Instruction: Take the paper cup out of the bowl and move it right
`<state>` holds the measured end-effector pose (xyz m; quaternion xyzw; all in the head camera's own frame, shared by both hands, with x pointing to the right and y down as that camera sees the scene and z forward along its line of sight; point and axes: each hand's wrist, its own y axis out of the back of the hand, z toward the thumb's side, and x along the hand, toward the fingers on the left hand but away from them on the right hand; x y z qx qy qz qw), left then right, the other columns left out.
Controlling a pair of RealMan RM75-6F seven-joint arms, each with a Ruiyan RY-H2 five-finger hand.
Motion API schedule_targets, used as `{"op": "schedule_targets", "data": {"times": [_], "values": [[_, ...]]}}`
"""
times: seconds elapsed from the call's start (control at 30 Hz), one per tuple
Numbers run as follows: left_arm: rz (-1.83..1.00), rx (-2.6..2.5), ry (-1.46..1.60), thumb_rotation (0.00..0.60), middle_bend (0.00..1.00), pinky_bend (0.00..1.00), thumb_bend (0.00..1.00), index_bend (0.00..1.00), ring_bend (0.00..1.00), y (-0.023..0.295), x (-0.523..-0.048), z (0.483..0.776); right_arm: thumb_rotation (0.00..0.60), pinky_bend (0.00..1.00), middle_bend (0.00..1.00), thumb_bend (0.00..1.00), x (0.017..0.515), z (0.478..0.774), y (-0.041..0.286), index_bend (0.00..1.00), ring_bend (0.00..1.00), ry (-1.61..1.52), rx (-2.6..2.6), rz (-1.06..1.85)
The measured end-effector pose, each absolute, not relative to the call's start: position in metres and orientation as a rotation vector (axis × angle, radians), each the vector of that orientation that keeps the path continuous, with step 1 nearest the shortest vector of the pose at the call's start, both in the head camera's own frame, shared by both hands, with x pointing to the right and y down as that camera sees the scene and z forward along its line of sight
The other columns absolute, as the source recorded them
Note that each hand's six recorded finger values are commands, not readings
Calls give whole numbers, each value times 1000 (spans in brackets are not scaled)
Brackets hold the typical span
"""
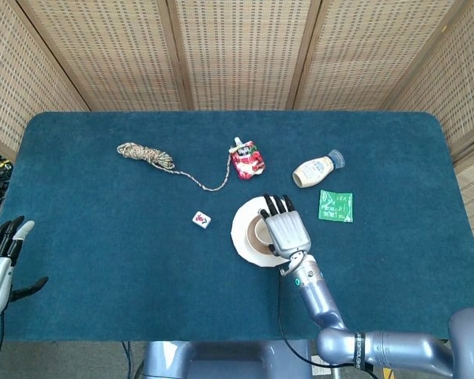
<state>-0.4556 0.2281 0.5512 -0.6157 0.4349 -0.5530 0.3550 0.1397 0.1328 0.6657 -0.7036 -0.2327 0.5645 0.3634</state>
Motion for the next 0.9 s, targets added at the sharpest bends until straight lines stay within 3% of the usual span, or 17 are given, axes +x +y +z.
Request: {"op": "schedule_targets", "data": {"times": [0.27,0.43,0.73,0.9], "values": [[-1427,-1595,1121,600,0,0,26,0,0,228,-455,552,600,75,53,432,136,671,135,428,0,-602,-1795,1445],[-1432,-1596,1117,600,0,0,27,0,0,228,-455,553,600,85,79,432,134,669,133,455,0,-625,-1793,1421],[-1440,-1593,1115,600,0,0,26,0,0,228,-456,555,600,87,88,432,134,637,115,464,0,-710,-1765,1336],[-1440,-1588,1119,600,0,0,27,0,0,228,-456,554,600,87,88,432,148,605,95,463,0,-791,-1699,1300]]}}
